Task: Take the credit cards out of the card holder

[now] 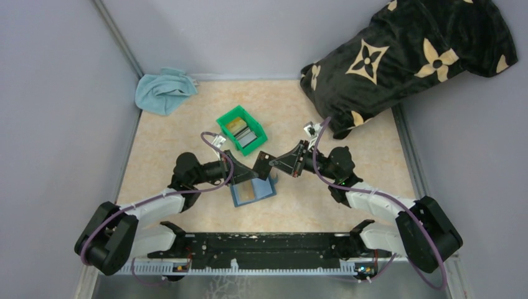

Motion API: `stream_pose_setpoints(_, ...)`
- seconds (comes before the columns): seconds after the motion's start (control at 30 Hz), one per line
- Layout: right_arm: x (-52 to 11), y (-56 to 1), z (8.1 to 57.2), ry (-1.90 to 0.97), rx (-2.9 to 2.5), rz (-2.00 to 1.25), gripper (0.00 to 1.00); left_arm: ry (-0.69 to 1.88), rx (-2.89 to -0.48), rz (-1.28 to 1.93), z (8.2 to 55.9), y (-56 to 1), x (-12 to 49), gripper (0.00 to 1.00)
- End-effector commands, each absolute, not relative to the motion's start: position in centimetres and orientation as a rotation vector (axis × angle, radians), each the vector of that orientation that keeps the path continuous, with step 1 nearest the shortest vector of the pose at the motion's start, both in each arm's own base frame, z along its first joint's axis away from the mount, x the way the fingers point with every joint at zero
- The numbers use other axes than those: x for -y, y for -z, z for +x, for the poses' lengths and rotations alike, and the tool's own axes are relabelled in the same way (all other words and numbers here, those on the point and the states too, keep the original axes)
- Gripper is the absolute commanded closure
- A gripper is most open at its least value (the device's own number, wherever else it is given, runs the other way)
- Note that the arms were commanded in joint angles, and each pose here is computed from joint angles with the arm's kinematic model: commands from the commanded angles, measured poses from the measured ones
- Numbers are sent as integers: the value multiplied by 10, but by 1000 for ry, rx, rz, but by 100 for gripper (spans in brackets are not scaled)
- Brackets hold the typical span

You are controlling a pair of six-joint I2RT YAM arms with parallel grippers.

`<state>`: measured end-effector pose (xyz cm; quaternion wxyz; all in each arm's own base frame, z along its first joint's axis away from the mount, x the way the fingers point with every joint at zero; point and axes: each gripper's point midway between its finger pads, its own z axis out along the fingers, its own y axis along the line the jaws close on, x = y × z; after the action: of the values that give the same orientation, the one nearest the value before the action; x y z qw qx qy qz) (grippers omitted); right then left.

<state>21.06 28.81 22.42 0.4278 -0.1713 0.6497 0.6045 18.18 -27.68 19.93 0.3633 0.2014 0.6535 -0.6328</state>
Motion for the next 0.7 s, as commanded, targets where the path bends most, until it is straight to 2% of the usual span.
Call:
stream_pose_setpoints(0.0,-283,-232,214,-1473,-1567,-454,100,1586,-1642,516,188,-206,273,100)
stream_pose_setpoints(0.1,-284,-230,217,-1462,-1574,-454,99,1518,-1670,478,201,-203,270,100)
stream_pose_setpoints(0.2,-280,-226,224,-1417,-1604,-417,63,1341,-1761,401,230,-193,264,100)
stream_pose_setpoints(0.27,-276,-221,233,-1361,-1636,-377,51,1227,-1789,391,246,-192,259,100)
stream_pose_setpoints(0.33,-270,-212,243,-1286,-1684,-340,47,1090,-1817,345,269,-194,249,100)
stream_pose_setpoints(0.43,-260,-197,255,-1182,-1749,-304,47,990,-1888,269,297,-197,236,100)
stream_pose_setpoints(0.67,-257,-173,260,-1140,-1816,-293,49,1049,-2066,73,348,-186,213,100)
